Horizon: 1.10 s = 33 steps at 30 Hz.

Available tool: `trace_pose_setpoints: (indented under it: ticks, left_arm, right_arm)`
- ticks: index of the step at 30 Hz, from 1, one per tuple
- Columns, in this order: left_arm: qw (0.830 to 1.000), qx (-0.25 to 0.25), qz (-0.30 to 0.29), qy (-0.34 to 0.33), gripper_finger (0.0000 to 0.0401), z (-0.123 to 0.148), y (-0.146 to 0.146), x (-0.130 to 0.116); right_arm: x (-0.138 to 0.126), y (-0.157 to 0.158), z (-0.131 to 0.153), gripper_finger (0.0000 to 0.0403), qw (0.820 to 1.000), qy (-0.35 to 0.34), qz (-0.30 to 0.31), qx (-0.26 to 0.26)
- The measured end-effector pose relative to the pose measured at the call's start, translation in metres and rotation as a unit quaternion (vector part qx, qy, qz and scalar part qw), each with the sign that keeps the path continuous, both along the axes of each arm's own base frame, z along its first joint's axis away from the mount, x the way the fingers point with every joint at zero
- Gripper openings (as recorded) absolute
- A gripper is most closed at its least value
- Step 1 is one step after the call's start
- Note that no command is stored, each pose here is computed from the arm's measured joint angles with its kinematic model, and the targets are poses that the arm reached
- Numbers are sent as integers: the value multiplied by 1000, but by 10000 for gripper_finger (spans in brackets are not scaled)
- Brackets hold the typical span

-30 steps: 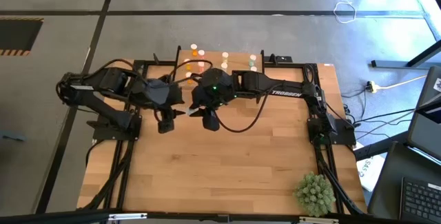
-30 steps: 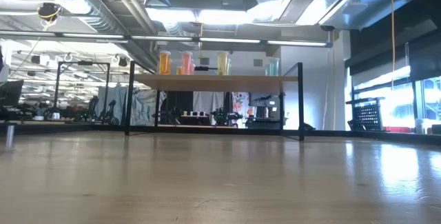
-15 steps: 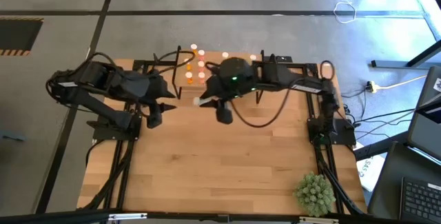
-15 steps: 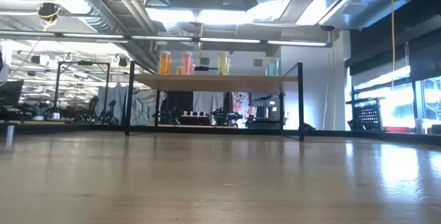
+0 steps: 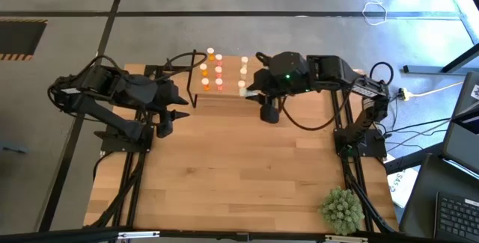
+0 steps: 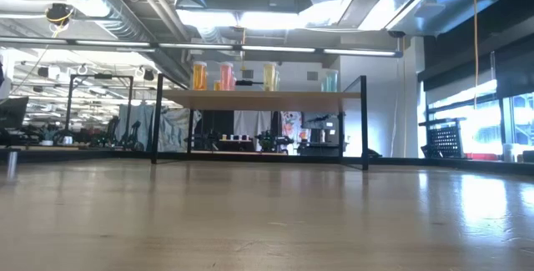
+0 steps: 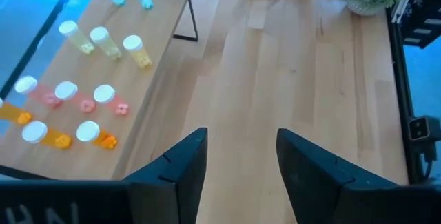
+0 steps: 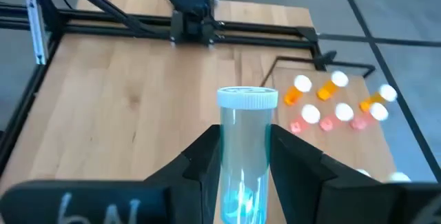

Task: Pick and place medicine bottles onto shelf by color
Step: Put the blue pill bottle on the shelf aligned with the other blue pill bottles

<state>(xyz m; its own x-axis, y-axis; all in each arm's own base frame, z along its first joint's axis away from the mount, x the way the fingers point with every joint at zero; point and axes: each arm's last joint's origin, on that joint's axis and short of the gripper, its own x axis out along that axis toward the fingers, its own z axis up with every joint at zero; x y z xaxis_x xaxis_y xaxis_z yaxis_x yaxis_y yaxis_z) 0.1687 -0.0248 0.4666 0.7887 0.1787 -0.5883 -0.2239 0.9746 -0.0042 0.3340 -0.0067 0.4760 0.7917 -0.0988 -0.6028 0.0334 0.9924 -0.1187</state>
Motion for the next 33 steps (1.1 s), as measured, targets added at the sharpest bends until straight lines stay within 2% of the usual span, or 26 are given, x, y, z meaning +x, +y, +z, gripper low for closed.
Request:
trace_pose_setpoints:
  ticks: [4, 10, 17, 26, 30, 33]
  left_arm:
    - [1000, 14, -1, 1, 167, 0, 0, 0]
    - [1000, 10, 3, -6, 167, 2, 1, -5]
    - [1000, 24, 3, -6, 167, 3, 2, -6]
    - [1000, 27, 5, -6, 167, 3, 2, -6]
    - [1000, 28, 5, -2, 167, 2, 3, -7]
    - [1000, 29, 5, 4, 167, 1, 3, -8]
  right_arm:
    - [-4, 1, -2, 116, 1000, 19, -1, 1]
    - [-15, -3, -10, 116, 994, 79, -74, -9]
    - [-36, -3, -10, 116, 984, 122, -130, -5]
    - [-48, 5, -3, 116, 982, 108, -154, -25]
    - [-65, 7, 6, 116, 981, 85, -173, -34]
    - [-77, 6, 4, 116, 981, 58, -185, -22]
